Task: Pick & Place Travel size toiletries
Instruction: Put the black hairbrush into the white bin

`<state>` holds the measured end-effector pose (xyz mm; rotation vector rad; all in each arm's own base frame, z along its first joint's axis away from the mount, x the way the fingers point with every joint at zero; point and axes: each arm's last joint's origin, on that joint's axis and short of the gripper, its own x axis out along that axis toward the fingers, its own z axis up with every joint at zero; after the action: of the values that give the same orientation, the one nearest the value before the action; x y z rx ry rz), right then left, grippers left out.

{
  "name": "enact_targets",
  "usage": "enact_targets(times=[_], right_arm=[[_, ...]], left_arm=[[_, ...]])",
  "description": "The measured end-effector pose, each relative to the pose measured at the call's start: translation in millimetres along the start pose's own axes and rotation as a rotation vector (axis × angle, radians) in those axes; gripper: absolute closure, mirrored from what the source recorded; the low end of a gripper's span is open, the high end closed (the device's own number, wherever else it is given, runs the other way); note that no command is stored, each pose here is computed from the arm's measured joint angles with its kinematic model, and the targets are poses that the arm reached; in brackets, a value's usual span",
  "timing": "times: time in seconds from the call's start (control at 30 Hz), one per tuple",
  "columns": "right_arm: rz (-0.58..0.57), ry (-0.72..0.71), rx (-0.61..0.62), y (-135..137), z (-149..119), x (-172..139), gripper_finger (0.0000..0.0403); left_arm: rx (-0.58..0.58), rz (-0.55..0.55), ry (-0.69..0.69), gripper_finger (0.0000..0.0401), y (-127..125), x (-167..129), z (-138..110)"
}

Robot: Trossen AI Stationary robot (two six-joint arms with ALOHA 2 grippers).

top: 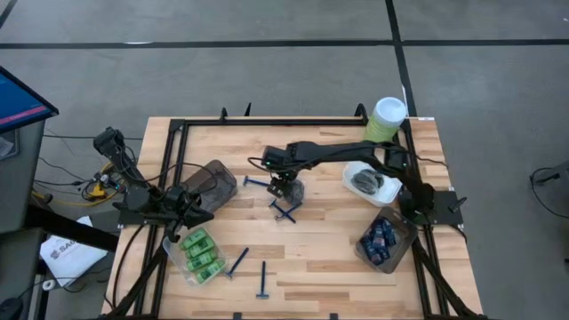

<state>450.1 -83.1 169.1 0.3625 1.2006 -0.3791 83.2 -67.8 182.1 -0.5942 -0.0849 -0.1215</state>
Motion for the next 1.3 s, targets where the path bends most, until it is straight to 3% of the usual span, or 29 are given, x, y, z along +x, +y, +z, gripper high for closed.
enact_targets(times=[0.17,0.33,0.67,0.73,1.0,1.3], right_arm=[[-0.016,0.068,0.006,-3.8,-2.0,18.1,0.0176],[-0.036,0.117,-0.001,-3.9,-7.1,30.7,0.0209],[-0.041,0.130,0.010,-9.1,-7.1,29.9,0.0376],[-0.039,0.133,0.006,-9.5,-7.2,29.9,0.0395],[-0.054,0.199,-0.027,-13.8,-4.7,20.1,0.0399],[-0.045,0.178,-0.059,-7.3,14.3,-15.8,0.0402]], left_arm=[[0.000,0.000,0.000,0.0399,0.0,0.0,0.0],[-0.001,0.000,-0.001,0.0399,-0.1,0.0,0.1],[-0.003,-0.002,-0.002,0.0399,-0.2,0.0,0.4],[-0.002,-0.001,-0.002,0.0399,-0.1,0.0,0.3],[-0.002,-0.002,-0.002,0.0399,-0.2,0.0,0.3],[-0.002,-0.001,-0.002,0.0399,-0.1,0.0,0.3]])
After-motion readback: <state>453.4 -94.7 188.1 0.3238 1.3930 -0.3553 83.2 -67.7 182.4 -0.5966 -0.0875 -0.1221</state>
